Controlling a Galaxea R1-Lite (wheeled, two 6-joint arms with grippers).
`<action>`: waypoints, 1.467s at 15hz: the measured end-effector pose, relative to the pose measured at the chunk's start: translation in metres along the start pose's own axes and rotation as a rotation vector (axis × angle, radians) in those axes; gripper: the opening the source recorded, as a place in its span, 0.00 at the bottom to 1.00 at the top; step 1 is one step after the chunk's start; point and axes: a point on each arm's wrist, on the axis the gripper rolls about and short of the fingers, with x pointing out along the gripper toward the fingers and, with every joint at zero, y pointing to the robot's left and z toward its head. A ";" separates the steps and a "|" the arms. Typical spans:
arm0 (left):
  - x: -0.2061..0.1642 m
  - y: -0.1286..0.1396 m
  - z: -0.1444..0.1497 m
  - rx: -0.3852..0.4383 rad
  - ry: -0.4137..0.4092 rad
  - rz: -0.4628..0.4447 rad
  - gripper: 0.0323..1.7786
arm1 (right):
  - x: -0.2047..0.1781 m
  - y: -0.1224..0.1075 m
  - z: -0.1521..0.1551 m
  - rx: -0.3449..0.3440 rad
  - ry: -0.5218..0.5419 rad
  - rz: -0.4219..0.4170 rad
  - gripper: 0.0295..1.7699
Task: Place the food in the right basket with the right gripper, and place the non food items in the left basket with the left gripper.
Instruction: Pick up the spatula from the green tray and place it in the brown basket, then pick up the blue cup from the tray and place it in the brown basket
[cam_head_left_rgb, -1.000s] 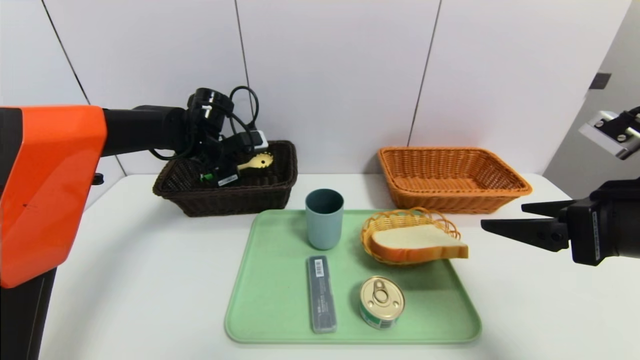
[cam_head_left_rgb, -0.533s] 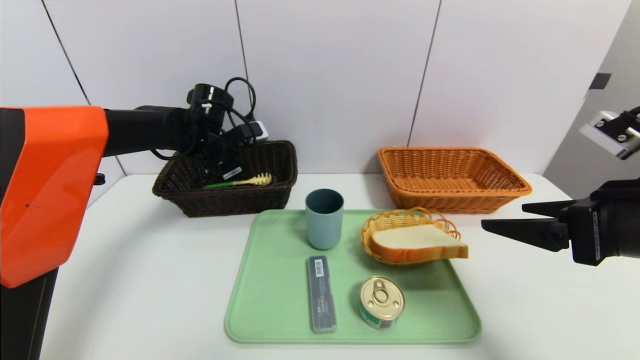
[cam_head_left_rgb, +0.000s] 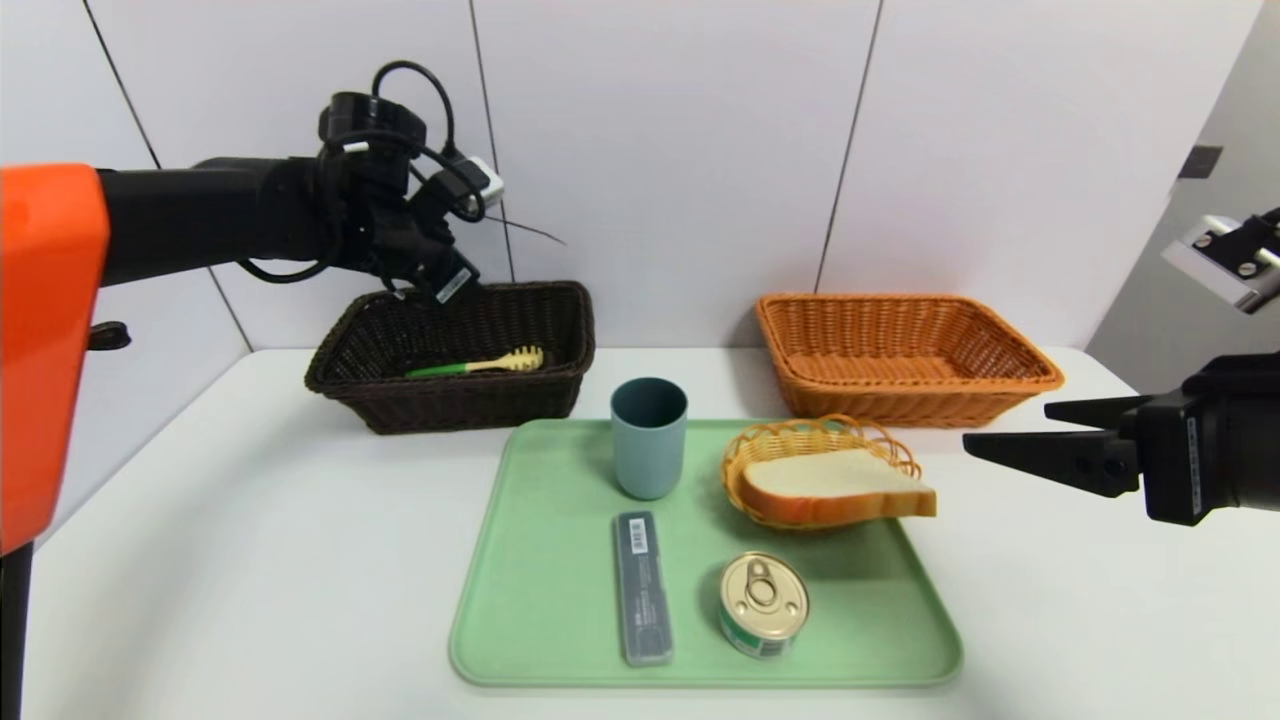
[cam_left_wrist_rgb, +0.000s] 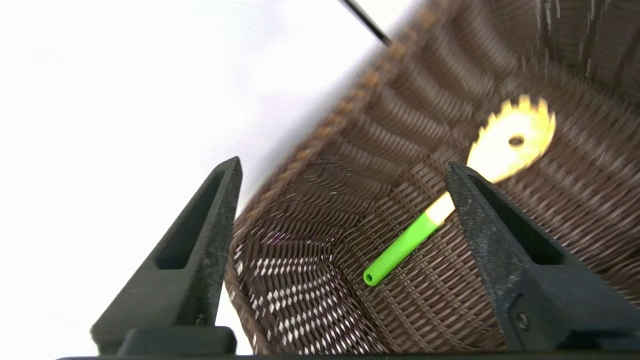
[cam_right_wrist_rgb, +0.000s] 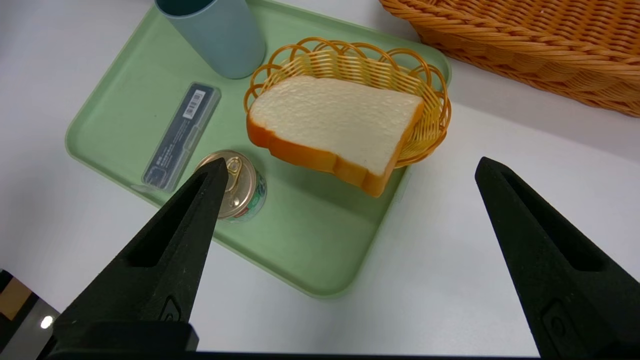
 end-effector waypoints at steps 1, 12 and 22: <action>-0.008 0.003 0.005 -0.051 -0.016 0.009 0.83 | 0.000 0.000 0.001 -0.001 -0.005 0.000 0.97; -0.102 -0.019 0.025 -0.555 -0.053 -0.066 0.93 | 0.001 0.000 0.000 0.003 -0.004 -0.004 0.97; -0.172 -0.127 -0.012 -0.436 -0.254 -0.465 0.95 | 0.002 -0.001 -0.004 0.006 0.011 -0.008 0.97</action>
